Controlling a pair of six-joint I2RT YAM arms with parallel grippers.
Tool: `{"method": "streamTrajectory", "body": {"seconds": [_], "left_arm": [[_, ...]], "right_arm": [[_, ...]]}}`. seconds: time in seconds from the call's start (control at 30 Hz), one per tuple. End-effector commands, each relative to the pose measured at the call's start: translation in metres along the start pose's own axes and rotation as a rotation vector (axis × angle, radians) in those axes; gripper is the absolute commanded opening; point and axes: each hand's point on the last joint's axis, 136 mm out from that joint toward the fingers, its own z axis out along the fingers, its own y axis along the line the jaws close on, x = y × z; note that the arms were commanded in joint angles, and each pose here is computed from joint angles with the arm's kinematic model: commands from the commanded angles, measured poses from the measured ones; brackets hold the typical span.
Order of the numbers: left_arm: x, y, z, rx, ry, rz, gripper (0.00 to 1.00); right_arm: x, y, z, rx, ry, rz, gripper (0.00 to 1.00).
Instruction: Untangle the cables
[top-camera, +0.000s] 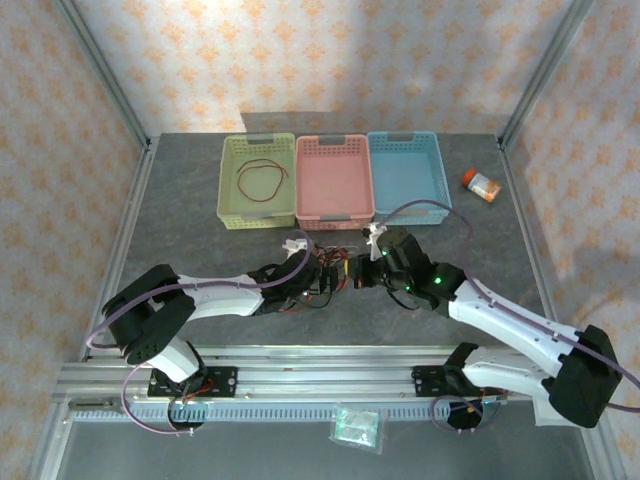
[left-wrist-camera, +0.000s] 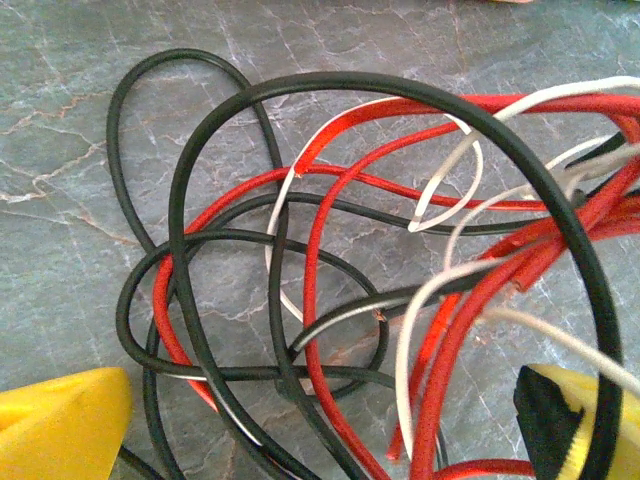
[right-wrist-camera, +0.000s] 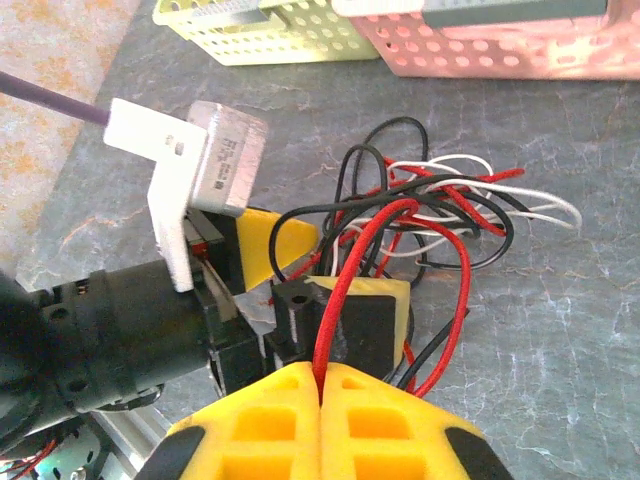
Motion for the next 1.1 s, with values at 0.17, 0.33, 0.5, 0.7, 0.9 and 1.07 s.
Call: {"method": "streamTrajectory", "body": {"seconds": [0.17, 0.33, 0.5, 0.7, 0.9, 1.07], "left_arm": [[0.003, 0.014, -0.003, -0.049, -0.02, -0.017, 0.99], [0.0, 0.01, -0.001, -0.04, -0.026, -0.036, 0.99], [-0.005, 0.001, 0.007, -0.041, -0.027, -0.046, 0.99], [0.0, 0.002, 0.015, -0.045, -0.01, -0.059, 0.99], [0.007, 0.01, 0.014, -0.067, 0.002, -0.048, 0.99], [0.013, 0.017, 0.011, -0.082, 0.01, -0.048, 0.99]], "right_arm": [[-0.032, 0.027, -0.029, -0.053, -0.066, -0.078, 0.0], [-0.04, 0.027, -0.038, -0.018, -0.069, -0.14, 0.0], [-0.054, 0.03, -0.055, 0.003, -0.113, -0.19, 0.0], [-0.077, 0.047, -0.078, -0.013, -0.167, -0.251, 0.0], [-0.103, 0.055, -0.102, 0.019, -0.241, -0.283, 0.0], [-0.122, 0.064, -0.119, 0.023, -0.3, -0.297, 0.0]]}}
